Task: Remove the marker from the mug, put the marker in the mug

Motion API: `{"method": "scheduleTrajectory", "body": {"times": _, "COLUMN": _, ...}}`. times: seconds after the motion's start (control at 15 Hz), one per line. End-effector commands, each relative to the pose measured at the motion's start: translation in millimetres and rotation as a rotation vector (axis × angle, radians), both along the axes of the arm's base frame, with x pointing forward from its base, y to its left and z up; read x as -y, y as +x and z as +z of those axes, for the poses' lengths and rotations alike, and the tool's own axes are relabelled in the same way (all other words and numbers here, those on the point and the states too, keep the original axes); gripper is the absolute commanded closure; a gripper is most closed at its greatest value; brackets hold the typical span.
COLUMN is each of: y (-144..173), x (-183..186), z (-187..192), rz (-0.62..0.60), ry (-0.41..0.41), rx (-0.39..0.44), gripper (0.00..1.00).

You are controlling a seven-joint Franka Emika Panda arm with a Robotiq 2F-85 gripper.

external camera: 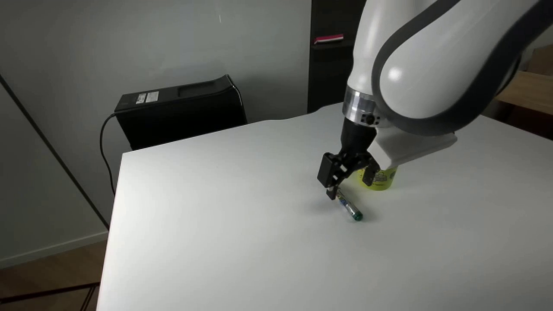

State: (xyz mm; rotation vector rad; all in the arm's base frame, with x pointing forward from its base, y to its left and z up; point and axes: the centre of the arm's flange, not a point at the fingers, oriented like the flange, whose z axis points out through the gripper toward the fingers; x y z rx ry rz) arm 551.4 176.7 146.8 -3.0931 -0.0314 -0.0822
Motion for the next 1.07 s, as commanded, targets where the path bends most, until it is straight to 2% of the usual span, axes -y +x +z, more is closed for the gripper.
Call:
{"method": "scheduleTrajectory", "body": {"times": 0.0, "y": -1.0, "x": 0.2, "z": -17.7, "rz": -0.034, "ry": 0.001, "rx": 0.027, "gripper": 0.0}}
{"method": "scheduleTrajectory", "body": {"times": 0.53, "y": -2.5, "x": 10.4, "z": -46.9, "rz": -0.058, "ry": -0.012, "rx": 0.01, "gripper": 0.0}}
{"method": "scheduleTrajectory", "body": {"times": 0.6, "y": -2.7, "x": 11.0, "z": -48.5, "rz": -0.069, "ry": -0.019, "rx": 0.007, "gripper": 0.25}}
{"method": "scheduleTrajectory", "body": {"times": 0.67, "y": -2.7, "x": 11.7, "z": -49.9, "rz": -0.073, "ry": -0.022, "rx": 0.003, "gripper": 0.25}}
{"method": "scheduleTrajectory", "body": {"times": 1.0, "y": -2.7, "x": 15.3, "z": -54.7, "rz": -0.098, "ry": -0.052, "rx": -0.012, "gripper": 0.61}}
